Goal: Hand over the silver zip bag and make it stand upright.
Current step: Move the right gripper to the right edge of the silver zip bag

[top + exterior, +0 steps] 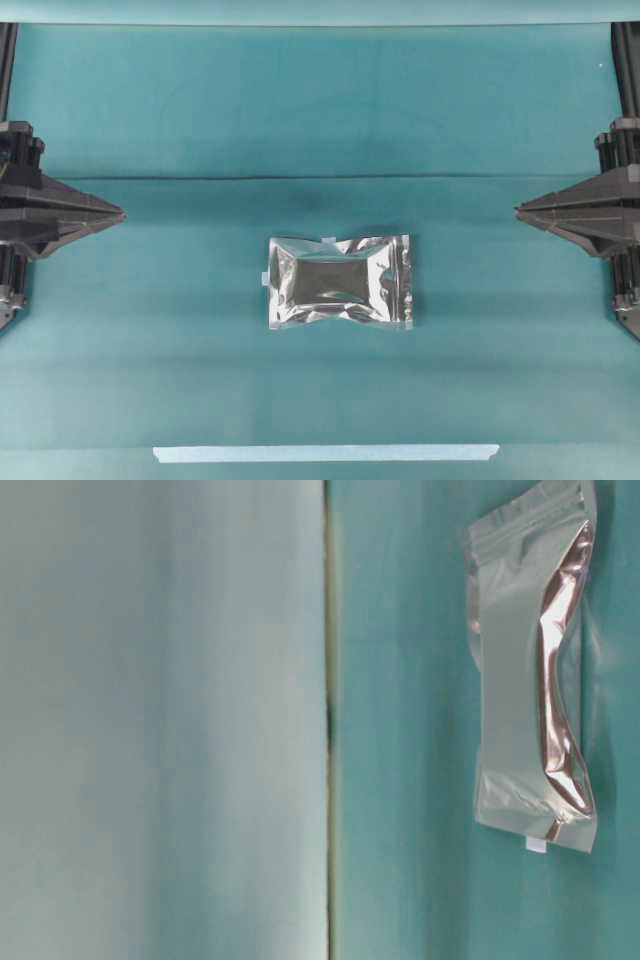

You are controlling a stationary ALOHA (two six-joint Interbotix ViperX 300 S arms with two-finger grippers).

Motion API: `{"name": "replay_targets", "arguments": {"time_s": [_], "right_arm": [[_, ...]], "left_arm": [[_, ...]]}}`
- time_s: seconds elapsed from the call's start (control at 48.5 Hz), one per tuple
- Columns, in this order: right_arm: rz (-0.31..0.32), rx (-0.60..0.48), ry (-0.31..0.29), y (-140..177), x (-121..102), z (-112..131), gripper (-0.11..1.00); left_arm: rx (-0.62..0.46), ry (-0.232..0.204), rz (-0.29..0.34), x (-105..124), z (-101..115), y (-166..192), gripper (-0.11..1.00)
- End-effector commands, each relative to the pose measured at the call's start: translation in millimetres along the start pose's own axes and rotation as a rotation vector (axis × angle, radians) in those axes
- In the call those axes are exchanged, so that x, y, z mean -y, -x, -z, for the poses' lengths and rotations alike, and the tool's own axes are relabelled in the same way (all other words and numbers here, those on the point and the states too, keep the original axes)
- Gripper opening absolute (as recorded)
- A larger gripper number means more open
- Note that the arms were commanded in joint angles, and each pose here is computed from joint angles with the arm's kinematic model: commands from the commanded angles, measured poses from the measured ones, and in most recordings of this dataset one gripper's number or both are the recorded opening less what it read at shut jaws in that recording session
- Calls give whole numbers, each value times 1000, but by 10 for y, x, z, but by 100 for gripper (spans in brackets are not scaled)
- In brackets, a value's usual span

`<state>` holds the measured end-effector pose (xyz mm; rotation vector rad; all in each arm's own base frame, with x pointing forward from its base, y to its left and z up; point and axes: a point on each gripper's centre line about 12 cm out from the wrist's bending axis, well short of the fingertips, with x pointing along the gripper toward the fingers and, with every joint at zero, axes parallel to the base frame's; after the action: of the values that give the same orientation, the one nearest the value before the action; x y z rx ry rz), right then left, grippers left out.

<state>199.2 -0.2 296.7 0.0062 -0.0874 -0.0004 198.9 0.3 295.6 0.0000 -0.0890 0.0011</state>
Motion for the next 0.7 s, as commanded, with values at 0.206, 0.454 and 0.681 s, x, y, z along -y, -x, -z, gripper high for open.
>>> {"name": "replay_targets", "arguments": {"time_s": [0.206,0.454,0.681], "right_arm": [[25,-69,-171,-45,23,-16,0],[73,-170,-463,-137,60,-113,1],[234,-318,-972,-215,153,180,1]], "left_arm": [[-107,-10,24,48,-24,-181,0],[-139,-22,24,49,-112,-263,0],[-127,-34,28,56,-169,-279,0]]}}
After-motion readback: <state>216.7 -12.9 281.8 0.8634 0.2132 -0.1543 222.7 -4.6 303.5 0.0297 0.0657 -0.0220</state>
